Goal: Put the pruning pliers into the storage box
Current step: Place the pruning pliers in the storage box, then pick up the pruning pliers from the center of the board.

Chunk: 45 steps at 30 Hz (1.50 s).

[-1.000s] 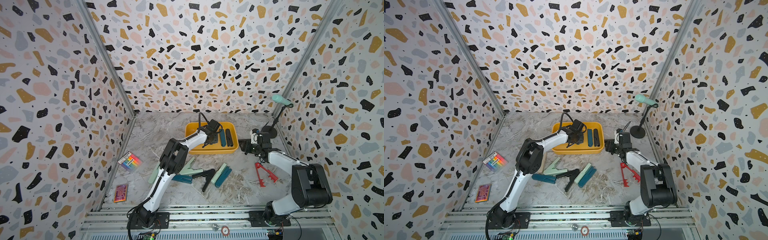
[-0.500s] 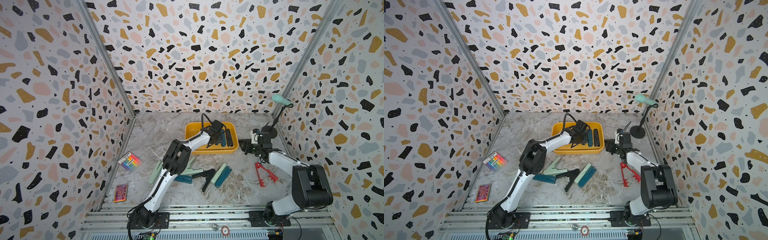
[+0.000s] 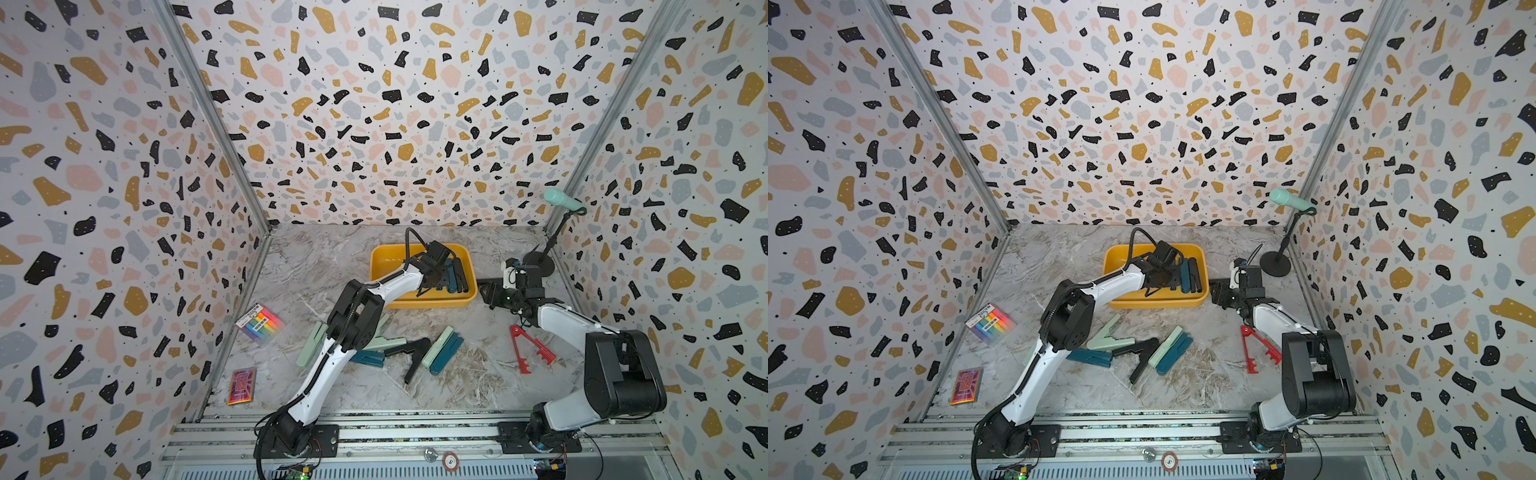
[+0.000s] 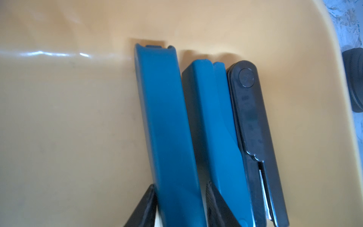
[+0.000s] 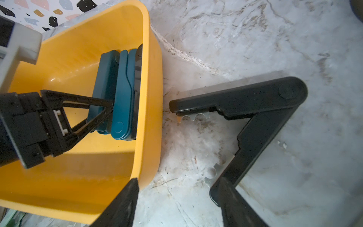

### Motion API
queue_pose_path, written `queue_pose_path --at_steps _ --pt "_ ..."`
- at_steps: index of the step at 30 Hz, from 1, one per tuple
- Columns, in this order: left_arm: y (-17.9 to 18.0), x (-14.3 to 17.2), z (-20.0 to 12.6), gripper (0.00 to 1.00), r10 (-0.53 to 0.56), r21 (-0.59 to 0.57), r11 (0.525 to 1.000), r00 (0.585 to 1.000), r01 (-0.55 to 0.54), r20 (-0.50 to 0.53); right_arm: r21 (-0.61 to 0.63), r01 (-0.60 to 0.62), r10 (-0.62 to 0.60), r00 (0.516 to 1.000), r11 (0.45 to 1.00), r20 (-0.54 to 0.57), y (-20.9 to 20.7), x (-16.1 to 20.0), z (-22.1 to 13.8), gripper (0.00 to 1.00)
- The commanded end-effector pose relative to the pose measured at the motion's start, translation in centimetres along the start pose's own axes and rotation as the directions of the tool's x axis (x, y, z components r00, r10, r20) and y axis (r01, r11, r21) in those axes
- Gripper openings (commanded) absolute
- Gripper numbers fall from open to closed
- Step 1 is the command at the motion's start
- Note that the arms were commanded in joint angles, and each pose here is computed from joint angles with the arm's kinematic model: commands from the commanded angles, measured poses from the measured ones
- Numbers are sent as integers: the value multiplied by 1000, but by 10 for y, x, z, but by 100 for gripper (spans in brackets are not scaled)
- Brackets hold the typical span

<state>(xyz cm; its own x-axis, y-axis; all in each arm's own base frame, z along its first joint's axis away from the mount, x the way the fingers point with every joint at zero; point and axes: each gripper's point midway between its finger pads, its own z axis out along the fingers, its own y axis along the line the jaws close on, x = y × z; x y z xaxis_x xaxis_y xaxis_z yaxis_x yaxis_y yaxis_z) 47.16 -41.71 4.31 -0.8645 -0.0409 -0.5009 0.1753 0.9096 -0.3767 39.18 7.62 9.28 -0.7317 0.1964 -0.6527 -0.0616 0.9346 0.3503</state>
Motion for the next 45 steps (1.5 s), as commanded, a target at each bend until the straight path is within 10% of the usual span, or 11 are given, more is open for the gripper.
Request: queue_pose_path --at_steps 1,28,45 --pt "-20 -4 0 40 -7 69 998 1000 6 16 1 11 -11 1000 1000 23 1 -6 -10 67" --pt "-20 -62 -109 61 92 -18 996 957 -91 274 -43 -200 199 980 979 -30 44 51 -57 71" --pt "74 -38 -190 84 262 -311 939 888 -145 379 -44 -184 167 951 982 -259 158 142 -66 68"
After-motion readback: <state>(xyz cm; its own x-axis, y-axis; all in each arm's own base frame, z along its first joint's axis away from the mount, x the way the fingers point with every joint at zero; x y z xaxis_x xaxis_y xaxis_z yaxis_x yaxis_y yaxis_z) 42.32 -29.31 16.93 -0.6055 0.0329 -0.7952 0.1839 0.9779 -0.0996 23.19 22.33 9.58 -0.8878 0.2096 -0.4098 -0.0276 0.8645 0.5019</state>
